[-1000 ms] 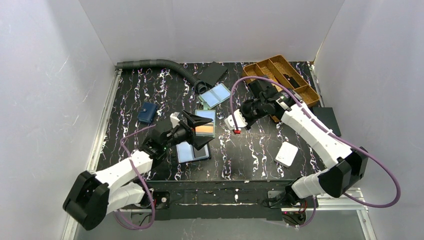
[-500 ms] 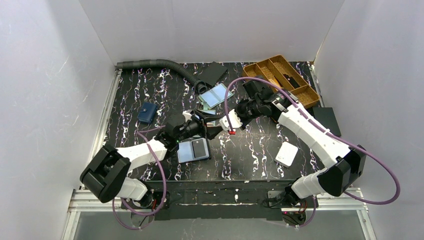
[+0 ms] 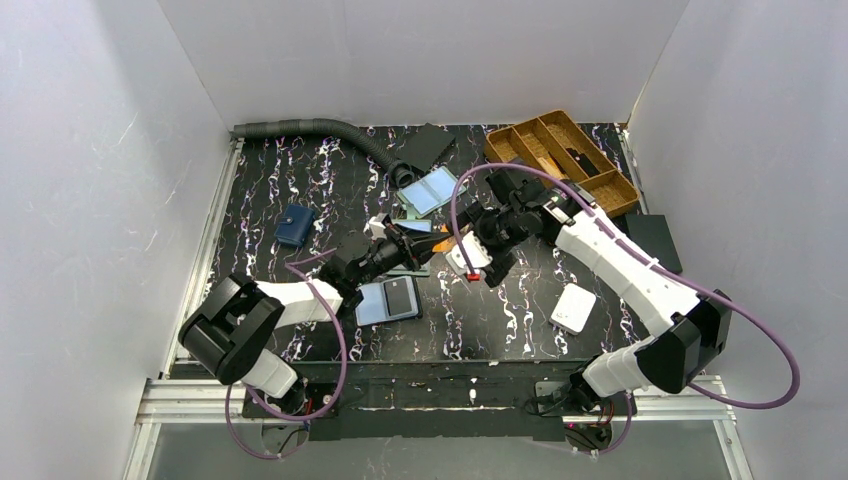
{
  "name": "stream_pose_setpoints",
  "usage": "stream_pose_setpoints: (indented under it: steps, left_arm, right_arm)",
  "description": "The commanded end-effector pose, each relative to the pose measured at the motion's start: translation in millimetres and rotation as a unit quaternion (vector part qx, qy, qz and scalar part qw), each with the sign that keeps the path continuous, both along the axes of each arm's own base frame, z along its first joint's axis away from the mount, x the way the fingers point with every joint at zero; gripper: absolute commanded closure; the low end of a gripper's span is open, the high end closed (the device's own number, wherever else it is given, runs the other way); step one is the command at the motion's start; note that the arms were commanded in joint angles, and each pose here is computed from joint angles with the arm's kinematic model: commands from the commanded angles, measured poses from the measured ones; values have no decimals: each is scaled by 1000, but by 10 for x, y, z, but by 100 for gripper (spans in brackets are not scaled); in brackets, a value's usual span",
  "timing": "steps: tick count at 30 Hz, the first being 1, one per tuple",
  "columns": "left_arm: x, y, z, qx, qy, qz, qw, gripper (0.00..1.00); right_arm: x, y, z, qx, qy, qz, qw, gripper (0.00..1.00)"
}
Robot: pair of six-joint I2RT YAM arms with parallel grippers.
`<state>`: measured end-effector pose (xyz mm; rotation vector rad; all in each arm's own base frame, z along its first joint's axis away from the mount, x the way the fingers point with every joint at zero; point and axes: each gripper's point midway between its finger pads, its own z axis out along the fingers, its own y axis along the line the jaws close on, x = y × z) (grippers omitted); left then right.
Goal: Take the credit cards out of the card holder
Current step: Place the credit card in the storage box.
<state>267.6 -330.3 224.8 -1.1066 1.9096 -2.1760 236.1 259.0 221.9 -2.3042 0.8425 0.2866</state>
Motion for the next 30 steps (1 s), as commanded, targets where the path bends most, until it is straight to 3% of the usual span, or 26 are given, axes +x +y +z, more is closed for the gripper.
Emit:
stream_pose_setpoints:
  steps: [1,4,7,10,14,17,20,25,30]
  left_arm:
    - [-11,119,129,0,-94,24,995,100]
    - [10,220,-56,74,-187,32,979,100]
    - [-55,259,-175,157,-334,19,929,100]
    - [-188,201,-211,197,-435,-11,879,100]
    - [-248,194,-227,231,-491,4,840,100]
    - [-248,176,-117,229,-504,18,833,100]
    - [-243,173,10,229,-518,39,823,100]
    - [-271,139,146,225,-534,58,813,100]
    - [-261,47,227,208,-532,63,818,100]
  right_arm:
    - [-377,-195,106,2,48,25,999,2]
    - [-446,-305,255,39,99,-39,994,2]
    - [-417,-371,391,100,189,-176,961,2]
    - [-339,-375,447,165,296,-278,899,2]
    - [-318,-185,506,210,479,-327,787,2]
    - [-236,-62,469,226,572,-351,705,2]
    - [-74,-97,454,274,609,-369,646,3]
    - [-86,-110,348,287,643,-370,606,7]
    - [-141,-77,419,296,677,-347,578,15]
